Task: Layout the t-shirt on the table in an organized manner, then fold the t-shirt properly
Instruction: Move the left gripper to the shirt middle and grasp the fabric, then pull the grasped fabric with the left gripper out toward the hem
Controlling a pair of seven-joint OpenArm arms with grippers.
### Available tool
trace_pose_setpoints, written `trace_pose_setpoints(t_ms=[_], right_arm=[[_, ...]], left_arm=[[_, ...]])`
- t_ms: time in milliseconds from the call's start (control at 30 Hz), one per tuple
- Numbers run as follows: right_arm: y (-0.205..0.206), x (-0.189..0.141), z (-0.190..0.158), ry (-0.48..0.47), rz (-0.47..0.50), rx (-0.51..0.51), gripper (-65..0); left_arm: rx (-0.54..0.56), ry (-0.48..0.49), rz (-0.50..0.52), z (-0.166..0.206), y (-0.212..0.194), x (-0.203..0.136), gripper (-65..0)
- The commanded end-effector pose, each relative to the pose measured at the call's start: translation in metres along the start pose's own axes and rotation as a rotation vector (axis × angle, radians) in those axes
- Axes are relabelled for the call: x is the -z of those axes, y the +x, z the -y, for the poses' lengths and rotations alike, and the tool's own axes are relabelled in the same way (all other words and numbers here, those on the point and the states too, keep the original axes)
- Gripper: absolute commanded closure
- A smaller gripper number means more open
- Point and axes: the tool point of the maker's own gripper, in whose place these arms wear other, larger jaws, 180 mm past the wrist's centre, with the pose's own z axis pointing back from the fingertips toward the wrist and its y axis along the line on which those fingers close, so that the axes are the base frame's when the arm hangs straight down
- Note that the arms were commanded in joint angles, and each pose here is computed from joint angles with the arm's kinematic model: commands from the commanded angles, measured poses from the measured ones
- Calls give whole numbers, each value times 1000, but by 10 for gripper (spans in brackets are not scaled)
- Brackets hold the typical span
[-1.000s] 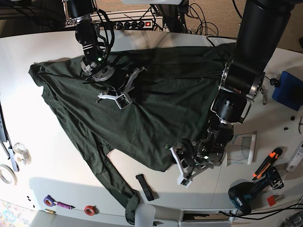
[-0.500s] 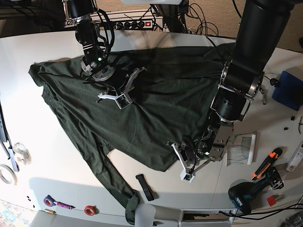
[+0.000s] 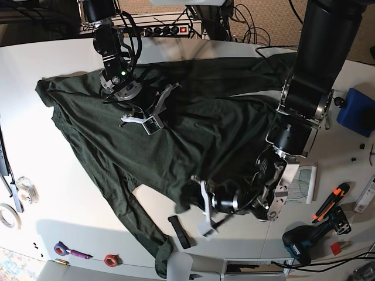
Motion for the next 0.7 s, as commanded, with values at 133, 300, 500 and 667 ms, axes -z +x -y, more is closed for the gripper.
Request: trace_pose_setpoints(t_ms=[133, 300, 500, 667], right_arm=[[-16, -2, 2, -3, -74, -29, 0], [-16, -3, 3, -4, -75, -30, 0], [-16, -3, 3, -4, -75, -29, 0], [-16, -3, 3, -4, -75, -29, 0]], left_arm=[[-45, -179, -131, 34, -6, -12, 0], [-174, -345, -79, 53, -22, -28, 0], [-266, -294, -116, 32, -71, -45, -138], [-277, -237, -127, 14, -79, -65, -369]])
